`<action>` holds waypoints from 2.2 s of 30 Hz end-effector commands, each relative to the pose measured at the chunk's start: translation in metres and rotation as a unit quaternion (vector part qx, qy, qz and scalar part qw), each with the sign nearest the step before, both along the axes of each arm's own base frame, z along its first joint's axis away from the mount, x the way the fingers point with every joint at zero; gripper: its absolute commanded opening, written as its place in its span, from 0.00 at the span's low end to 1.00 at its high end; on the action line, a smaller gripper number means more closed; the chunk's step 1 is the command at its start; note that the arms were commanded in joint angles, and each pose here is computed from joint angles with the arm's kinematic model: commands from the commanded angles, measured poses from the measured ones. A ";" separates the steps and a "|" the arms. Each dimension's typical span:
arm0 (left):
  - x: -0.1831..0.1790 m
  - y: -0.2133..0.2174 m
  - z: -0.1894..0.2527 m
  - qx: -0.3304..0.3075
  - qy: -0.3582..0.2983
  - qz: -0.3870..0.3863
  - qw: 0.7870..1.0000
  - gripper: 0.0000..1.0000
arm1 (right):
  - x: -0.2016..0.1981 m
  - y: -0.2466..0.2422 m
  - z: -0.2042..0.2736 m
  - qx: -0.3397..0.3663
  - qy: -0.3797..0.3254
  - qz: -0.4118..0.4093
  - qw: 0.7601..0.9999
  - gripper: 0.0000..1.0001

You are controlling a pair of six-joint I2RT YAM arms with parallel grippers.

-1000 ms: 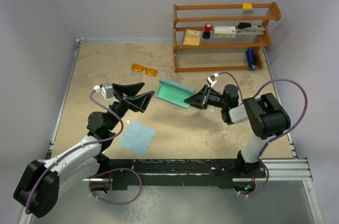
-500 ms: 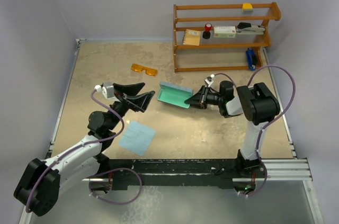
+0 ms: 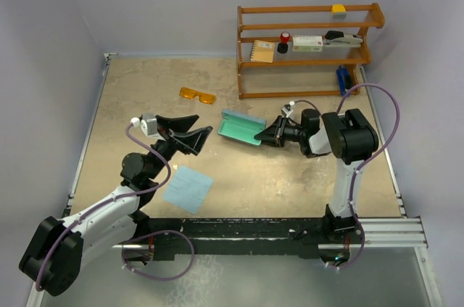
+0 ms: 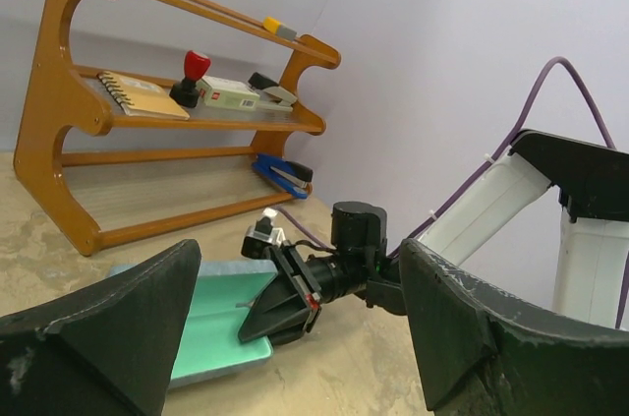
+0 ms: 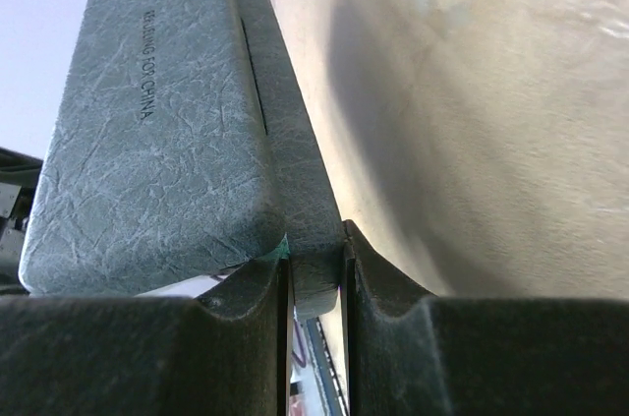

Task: Organize the sunglasses
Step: Place the sunglasses case at the center of the board, then adjust the sunglasses case at the center of the board.

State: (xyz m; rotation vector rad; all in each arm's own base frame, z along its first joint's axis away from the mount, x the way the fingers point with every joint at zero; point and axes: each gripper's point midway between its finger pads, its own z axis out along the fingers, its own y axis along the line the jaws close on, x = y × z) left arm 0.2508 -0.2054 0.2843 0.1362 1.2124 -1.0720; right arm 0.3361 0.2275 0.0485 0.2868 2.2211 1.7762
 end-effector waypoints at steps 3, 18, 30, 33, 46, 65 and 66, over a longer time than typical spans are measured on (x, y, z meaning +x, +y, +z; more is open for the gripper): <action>-0.004 0.004 0.014 -0.014 -0.029 0.000 0.999 0.79 | 0.004 -0.009 -0.010 -0.096 -0.035 0.021 0.995 0.10; -0.004 0.002 0.015 -0.017 -0.030 -0.005 0.999 0.79 | 0.001 -0.013 0.005 -0.122 -0.042 0.019 0.991 0.60; -0.003 0.002 0.015 -0.017 -0.028 -0.003 0.999 0.79 | -0.006 -0.033 0.027 -0.199 -0.072 -0.020 0.977 0.55; -0.003 0.001 0.015 -0.021 -0.028 -0.009 0.999 0.78 | -0.005 -0.037 0.033 -0.213 -0.083 -0.024 0.973 0.43; -0.004 -0.002 0.015 -0.030 -0.026 -0.020 0.999 0.78 | 0.010 -0.001 0.076 -0.226 -0.148 -0.018 0.963 0.00; -0.001 0.002 0.008 -0.019 -0.014 -0.006 1.000 0.78 | 0.055 0.050 0.037 -0.307 -0.161 0.004 0.938 0.00; -0.001 0.002 0.008 -0.019 -0.014 -0.005 1.000 0.78 | 0.054 0.052 0.033 -0.312 -0.161 0.007 0.936 0.00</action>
